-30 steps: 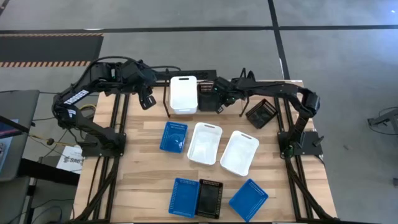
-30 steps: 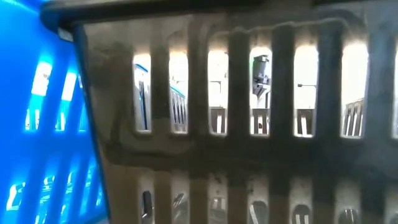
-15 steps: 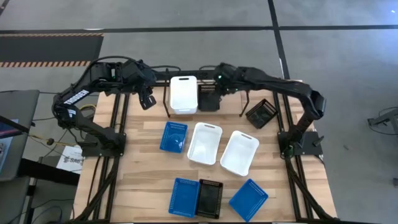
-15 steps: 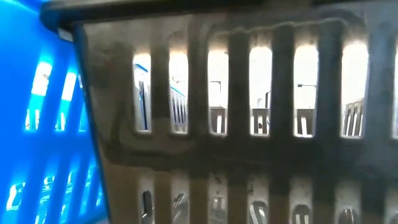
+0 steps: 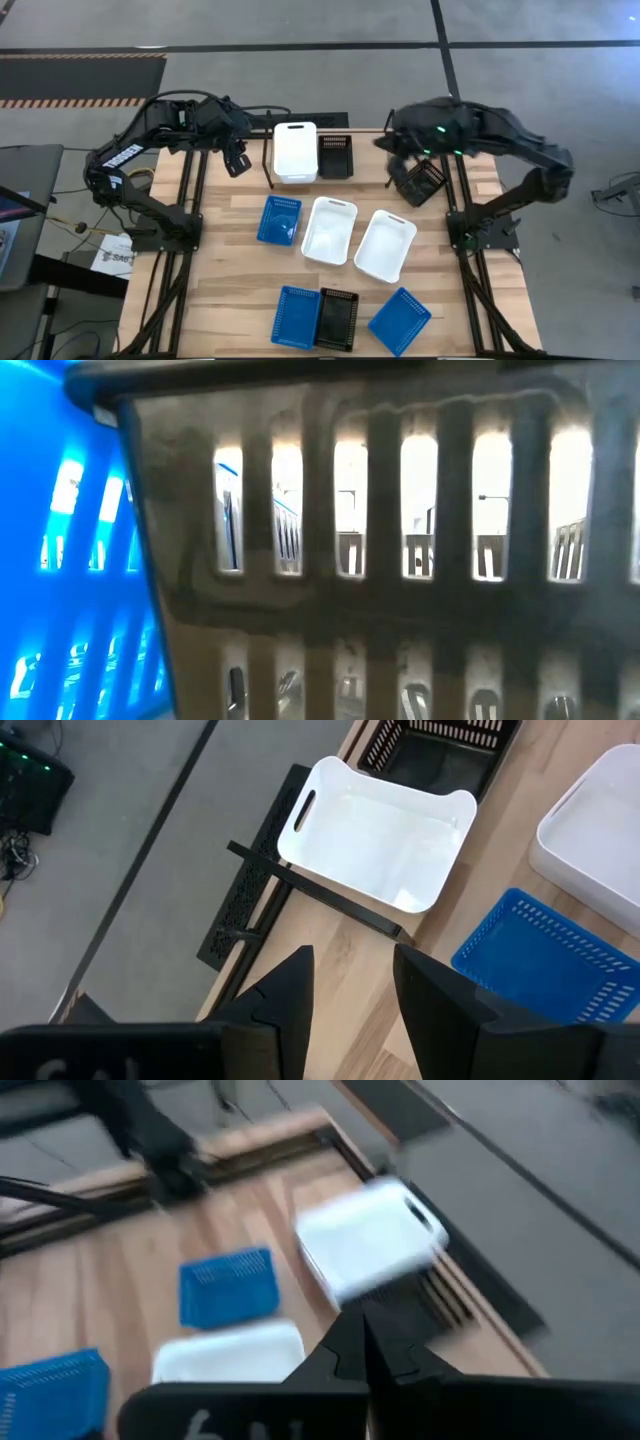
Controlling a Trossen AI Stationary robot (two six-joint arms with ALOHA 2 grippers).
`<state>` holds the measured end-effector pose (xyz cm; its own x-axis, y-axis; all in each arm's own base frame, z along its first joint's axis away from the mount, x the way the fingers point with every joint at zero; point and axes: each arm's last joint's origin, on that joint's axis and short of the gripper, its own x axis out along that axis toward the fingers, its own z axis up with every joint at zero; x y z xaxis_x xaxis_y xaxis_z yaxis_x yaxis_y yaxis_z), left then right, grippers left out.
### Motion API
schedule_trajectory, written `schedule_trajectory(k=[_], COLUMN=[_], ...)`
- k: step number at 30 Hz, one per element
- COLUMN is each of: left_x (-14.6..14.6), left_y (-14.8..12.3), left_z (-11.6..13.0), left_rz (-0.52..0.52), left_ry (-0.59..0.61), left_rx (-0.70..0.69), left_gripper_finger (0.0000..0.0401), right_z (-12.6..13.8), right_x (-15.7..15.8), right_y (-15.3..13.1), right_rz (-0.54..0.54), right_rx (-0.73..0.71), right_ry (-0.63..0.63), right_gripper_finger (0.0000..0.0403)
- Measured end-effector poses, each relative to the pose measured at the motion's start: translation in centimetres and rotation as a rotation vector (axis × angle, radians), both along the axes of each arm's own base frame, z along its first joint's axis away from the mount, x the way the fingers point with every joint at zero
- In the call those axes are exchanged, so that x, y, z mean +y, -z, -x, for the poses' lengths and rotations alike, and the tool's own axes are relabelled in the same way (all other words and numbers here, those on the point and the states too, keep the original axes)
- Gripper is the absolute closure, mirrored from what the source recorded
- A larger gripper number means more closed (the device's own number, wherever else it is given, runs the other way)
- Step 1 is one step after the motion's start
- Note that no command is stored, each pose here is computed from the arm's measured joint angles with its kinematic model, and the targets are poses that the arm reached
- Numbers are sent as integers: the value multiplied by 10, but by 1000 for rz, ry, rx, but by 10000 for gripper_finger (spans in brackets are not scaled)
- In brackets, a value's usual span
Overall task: Stack baskets on shelf by color
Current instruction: Stack the left white bin on top of the white bin on the shelf
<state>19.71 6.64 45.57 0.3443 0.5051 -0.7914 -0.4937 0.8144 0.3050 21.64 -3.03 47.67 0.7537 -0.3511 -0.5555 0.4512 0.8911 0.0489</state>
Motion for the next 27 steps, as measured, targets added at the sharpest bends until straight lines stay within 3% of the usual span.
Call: schedule_trajectory(k=[7, 13, 27], left_x=[0, 0, 0], left_y=[0, 0, 0], left_z=[0, 0, 0], left_rz=[0, 2, 4], left_ry=[0, -6, -10], left_rx=[0, -4, -6], left_gripper_finger=[273, 273, 273], right_z=[49, 36, 7], right_x=[21, 39, 52], right_y=[18, 35, 107], right_rz=[-134, -169, -169], right_rx=[224, 236, 547], right_ry=[295, 251, 318], right_gripper_finger=[400, 400, 356])
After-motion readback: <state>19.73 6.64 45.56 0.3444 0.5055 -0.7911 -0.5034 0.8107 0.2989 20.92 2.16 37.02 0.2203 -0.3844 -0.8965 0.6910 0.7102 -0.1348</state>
